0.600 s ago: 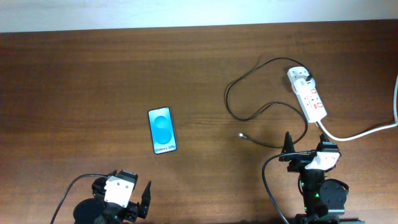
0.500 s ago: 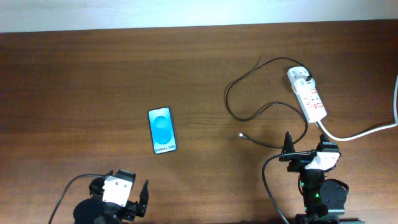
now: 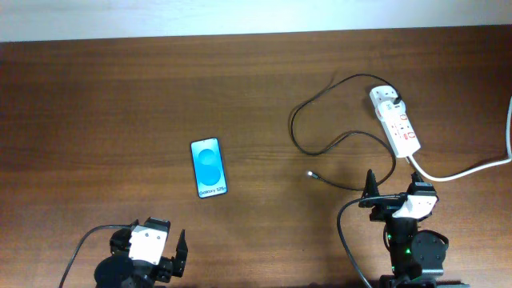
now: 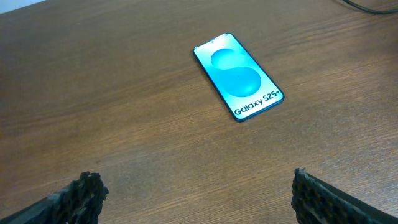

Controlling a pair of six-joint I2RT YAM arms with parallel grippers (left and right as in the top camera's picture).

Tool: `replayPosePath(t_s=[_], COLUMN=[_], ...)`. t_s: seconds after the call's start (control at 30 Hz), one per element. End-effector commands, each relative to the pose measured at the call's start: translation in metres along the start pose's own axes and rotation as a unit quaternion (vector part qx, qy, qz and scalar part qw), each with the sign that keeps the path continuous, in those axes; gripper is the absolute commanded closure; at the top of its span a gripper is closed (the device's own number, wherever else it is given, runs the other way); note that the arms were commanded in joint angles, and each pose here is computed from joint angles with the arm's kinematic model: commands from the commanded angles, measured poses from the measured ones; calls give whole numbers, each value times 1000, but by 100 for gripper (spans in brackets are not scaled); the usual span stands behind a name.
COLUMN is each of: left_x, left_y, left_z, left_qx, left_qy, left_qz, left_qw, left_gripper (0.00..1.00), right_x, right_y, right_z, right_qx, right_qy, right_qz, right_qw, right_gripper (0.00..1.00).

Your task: Plug charger to phone and switch on socket

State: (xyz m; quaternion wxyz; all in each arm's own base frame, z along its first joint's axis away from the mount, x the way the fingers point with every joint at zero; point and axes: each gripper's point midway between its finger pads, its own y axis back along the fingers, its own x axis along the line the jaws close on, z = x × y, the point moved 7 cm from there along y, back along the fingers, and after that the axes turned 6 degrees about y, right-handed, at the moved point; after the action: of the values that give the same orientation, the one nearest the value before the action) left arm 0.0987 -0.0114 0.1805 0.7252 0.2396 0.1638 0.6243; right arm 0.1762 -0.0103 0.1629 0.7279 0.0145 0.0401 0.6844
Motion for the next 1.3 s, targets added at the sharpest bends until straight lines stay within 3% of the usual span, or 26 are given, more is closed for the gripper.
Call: replayPosePath(t_s=[0.0, 0.43, 0.6, 1.1, 1.27], left_x=[1, 1, -12, -17, -25], left_y=[-1, -1, 0, 1, 10], left_z=[-1, 1, 13, 14, 41], left_qx=[4, -2, -38, -43, -91], left_qy=[-4, -4, -8, 7, 50], left_qz=[6, 6, -61, -87, -140], left_qw=[1000, 1000, 997, 995, 985], left_gripper=[1, 1, 1, 1, 1], right_x=[-1, -1, -1, -1, -1], right_y=[0, 0, 0, 0, 0], right_z=[-2, -2, -2, -2, -2], right_qx=[2, 2, 2, 2, 2], right_qy=[3, 3, 3, 3, 4], right_qz=[-4, -4, -4, -4, -4], right_qw=[1000, 1000, 1000, 1000, 1000], right_gripper=[2, 2, 2, 2, 2])
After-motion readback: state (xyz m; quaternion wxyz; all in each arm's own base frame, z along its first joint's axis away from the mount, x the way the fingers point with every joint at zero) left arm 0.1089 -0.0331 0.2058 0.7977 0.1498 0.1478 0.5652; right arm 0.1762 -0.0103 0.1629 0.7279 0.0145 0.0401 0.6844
